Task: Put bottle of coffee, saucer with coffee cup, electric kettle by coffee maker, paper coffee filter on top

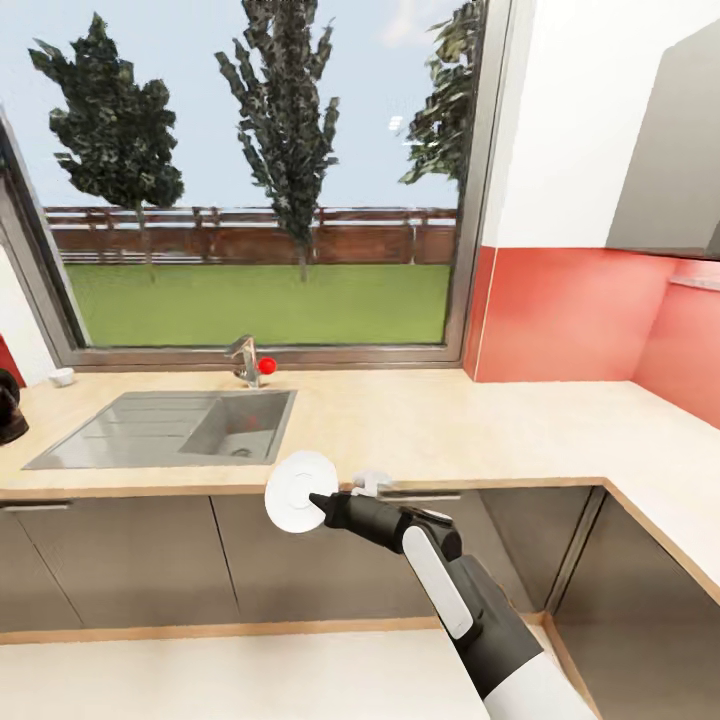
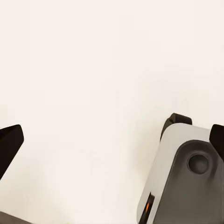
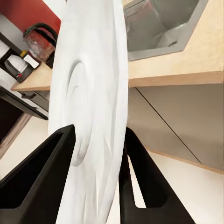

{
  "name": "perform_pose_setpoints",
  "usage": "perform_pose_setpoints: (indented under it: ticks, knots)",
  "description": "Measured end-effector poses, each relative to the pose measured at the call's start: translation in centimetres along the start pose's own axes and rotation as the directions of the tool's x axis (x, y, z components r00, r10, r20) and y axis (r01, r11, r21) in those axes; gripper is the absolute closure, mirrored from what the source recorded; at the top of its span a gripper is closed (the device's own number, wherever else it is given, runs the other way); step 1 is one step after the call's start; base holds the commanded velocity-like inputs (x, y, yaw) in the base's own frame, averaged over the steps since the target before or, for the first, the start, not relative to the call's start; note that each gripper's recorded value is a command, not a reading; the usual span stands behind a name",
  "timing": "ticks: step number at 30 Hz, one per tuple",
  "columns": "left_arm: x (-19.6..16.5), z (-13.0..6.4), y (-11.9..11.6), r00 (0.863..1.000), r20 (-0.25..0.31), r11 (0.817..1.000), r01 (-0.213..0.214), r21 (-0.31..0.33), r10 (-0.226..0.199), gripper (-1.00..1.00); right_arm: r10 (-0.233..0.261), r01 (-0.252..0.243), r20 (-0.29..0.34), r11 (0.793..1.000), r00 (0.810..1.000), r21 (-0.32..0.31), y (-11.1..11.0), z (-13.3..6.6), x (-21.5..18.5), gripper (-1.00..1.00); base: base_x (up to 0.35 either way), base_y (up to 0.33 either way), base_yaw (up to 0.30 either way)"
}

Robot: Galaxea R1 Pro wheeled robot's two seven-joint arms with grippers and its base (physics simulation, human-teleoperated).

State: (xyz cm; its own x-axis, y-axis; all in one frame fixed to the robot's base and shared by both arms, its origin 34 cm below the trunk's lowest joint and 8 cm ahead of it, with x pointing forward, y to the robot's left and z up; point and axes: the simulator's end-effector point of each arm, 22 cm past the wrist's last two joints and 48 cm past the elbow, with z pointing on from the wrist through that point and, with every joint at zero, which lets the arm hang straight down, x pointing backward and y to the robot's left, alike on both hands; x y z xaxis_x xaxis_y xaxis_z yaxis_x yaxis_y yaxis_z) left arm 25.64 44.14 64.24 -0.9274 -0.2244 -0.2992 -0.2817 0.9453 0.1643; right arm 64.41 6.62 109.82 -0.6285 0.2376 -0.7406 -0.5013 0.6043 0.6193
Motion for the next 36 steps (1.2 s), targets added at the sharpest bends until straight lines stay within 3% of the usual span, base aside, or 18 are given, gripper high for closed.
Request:
perform_pose_setpoints:
  ticks: [13, 36]
  knots:
    - [-0.1, -0.1, 0.0, 1.0, 0.007, 1.0, 0.004, 0.0, -0.004, -1.0, -0.011, 0.011, 0.008, 1.0, 1.0, -0.003, 0.5, -0.3, -0.5, 1.0, 0.236, 0.217, 0.202]
    - [-1.1, -0.2, -0.3, 0.999, 0.033, 1.0, 0.01, 0.008, -0.01, -1.0, -0.03, 0.03, 0.024, 0.999, 0.999, -0.009, 1.5, -0.8, -1.3, 1.0, 0.004, 0.004, 0.204]
